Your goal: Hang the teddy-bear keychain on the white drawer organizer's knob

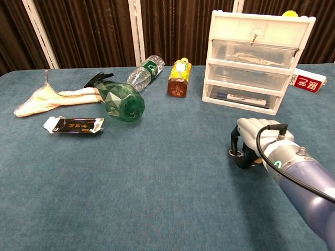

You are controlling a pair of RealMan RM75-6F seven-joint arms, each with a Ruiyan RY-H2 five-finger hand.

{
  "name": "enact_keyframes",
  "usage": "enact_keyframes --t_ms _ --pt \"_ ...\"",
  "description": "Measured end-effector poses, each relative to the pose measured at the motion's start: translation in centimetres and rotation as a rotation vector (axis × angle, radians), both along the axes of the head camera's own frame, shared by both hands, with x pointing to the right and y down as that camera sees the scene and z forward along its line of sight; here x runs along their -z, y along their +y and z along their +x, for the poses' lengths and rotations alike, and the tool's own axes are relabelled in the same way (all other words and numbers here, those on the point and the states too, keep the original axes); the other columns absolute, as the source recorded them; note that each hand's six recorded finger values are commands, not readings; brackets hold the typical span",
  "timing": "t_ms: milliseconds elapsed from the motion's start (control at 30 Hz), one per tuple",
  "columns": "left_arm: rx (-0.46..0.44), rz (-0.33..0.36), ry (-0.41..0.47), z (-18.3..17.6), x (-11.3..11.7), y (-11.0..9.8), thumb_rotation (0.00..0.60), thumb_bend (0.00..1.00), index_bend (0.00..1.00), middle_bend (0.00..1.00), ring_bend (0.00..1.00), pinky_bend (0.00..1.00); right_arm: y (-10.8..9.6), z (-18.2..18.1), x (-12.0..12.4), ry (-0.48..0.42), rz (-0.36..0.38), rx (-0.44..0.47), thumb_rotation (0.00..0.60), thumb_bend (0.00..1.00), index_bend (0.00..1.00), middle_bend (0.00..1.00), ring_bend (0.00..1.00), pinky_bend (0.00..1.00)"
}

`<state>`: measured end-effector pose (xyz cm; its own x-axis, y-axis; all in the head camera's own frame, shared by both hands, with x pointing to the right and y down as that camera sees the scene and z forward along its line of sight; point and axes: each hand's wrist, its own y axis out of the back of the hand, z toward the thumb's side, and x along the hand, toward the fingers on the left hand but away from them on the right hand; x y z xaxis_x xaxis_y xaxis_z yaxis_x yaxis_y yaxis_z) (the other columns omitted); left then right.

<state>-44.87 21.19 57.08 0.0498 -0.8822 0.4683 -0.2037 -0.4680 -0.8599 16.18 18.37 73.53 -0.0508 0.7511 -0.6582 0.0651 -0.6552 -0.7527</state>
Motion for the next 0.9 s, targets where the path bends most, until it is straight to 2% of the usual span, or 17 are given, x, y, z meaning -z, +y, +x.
enact_keyframes --t_ms 900 --pt "-0.001 0.004 -0.001 0.0 0.02 -0.04 0.483 0.07 0.0 0.0 0.0 0.0 -0.69 0.28 0.89 -0.02 0.034 -0.008 0.6 0.5 0.63 1.0 1.0 0.93"
